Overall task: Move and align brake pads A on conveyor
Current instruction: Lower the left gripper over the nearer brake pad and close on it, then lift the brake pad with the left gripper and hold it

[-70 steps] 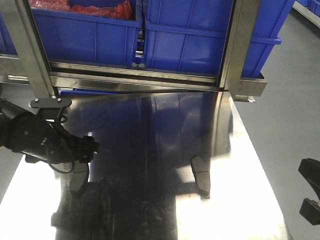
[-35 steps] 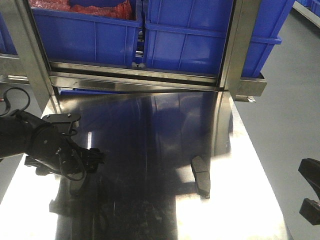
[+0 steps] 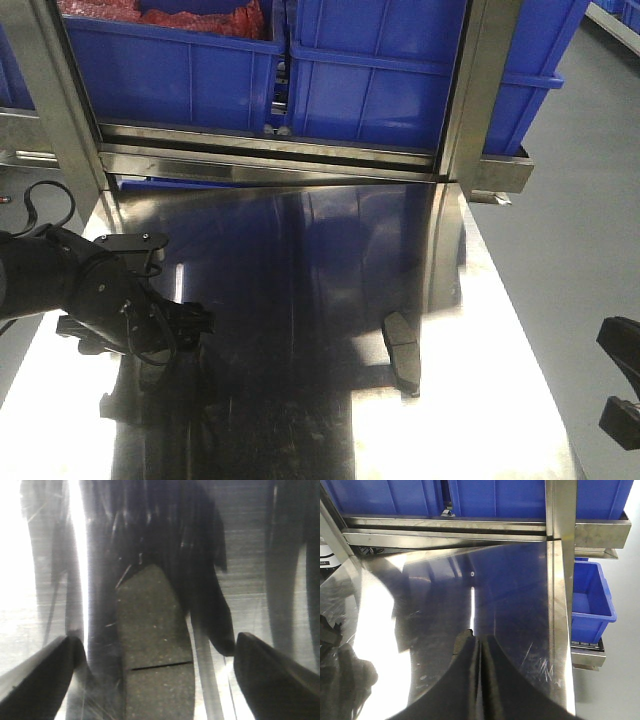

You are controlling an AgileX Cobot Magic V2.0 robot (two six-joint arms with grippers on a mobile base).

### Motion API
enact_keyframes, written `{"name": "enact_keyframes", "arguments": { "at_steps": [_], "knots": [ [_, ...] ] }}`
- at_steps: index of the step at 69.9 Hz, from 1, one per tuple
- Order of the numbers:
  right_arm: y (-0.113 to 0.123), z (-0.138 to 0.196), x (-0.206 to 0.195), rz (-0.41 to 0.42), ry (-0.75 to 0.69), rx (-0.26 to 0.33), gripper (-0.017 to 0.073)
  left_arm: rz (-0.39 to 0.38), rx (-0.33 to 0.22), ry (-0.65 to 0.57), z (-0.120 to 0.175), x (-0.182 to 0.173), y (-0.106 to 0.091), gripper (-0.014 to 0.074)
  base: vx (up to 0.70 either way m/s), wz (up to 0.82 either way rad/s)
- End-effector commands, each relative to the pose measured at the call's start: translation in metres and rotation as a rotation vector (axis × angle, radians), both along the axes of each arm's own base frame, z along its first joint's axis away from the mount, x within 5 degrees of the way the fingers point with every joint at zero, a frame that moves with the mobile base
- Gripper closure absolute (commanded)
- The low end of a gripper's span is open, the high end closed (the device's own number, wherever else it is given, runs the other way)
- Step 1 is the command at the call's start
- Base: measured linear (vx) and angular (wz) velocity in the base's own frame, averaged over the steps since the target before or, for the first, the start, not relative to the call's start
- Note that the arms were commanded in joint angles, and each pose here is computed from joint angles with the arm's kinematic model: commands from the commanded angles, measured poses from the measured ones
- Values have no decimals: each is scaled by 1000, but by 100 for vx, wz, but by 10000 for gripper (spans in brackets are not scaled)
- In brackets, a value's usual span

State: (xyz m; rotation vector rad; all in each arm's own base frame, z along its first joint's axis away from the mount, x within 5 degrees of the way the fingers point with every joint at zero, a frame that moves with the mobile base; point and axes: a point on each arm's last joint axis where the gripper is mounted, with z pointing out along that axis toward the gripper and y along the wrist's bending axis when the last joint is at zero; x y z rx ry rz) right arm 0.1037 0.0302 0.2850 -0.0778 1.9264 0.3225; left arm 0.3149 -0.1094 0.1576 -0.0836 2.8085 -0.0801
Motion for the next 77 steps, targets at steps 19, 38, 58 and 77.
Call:
{"name": "enact_keyframes", "arguments": {
  "at_steps": [19,38,58,77],
  "knots": [
    [0,15,3,-1,-88,15,568,2,-40,-80,19,5,-5,171,0,0],
    [0,15,3,-1,-88,15,568,2,-40,-80,19,5,-5,395,0,0],
    [0,15,3,-1,-88,15,568,2,-43,-89,22,4,-5,536,0,0],
    [0,15,3,-1,-88,15,568,-40,-40,-163,56,-6,0,536,0,0]
  ]
}}
